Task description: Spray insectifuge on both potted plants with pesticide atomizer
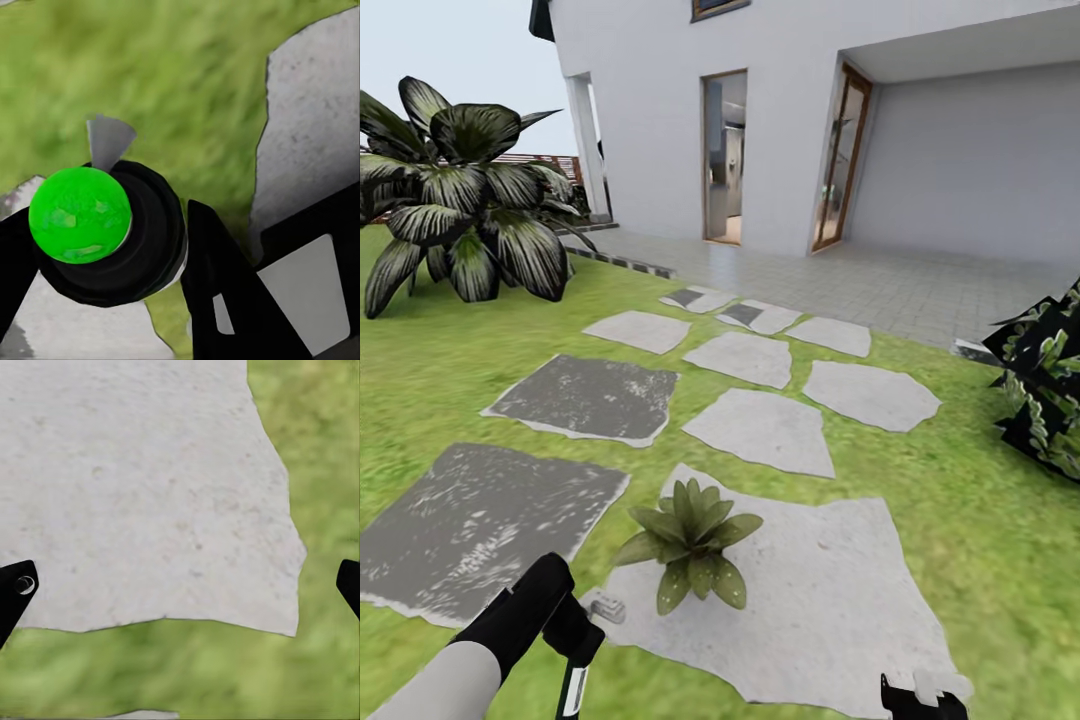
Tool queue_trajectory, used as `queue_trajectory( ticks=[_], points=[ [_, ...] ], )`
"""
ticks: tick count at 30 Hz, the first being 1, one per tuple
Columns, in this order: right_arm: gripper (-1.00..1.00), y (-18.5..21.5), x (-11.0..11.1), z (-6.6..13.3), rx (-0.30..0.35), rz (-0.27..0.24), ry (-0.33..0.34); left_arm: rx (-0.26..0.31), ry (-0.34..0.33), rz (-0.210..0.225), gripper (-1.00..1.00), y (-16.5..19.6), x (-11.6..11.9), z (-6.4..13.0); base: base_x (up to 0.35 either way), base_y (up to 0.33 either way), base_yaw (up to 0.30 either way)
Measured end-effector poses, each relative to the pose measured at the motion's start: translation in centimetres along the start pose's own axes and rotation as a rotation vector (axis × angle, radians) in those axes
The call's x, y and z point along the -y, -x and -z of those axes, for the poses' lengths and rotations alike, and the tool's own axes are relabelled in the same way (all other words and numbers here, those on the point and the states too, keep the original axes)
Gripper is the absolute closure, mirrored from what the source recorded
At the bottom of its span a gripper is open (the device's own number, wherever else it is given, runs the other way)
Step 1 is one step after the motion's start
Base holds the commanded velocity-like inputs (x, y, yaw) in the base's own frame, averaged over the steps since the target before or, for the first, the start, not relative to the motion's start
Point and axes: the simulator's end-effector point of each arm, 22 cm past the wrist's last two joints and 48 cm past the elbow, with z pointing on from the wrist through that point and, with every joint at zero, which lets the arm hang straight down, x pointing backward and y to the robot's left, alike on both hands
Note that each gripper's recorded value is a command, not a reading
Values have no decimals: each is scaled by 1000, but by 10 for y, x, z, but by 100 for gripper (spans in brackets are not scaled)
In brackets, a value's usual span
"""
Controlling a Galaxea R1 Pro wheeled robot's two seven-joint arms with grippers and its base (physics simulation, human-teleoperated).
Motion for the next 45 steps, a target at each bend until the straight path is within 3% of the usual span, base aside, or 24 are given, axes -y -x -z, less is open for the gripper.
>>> queue_trajectory(
  ticks=[11, 22, 31, 32, 38, 45],
  points=[
    [-100, 0, 0, 0, 0, 0, -1, 7, 2, -5, 100, 4, 0, 2, 67, 325, -249],
    [-100, 0, 0, 0, 0, 0, -2, 17, 8, -11, 100, 12, -2, 7, -183, 230, -265],
    [-100, 0, 1, 0, 0, -1, -2, 52, 22, -15, 100, 32, -9, 25, 160, 257, -254],
    [-100, 0, 1, 0, 1, -1, -3, 72, 27, -18, 100, 43, -12, 33, 62, 52, -86],
    [-100, 0, 2, 0, 1, 1, -2, 88, 37, -25, 100, 54, -16, 43, 7, 6, -9],
    [-100, 0, 1, 0, 0, 1, -1, 92, -16, -30, 100, 56, -14, 54, -15, 7, 0]
  ],
)
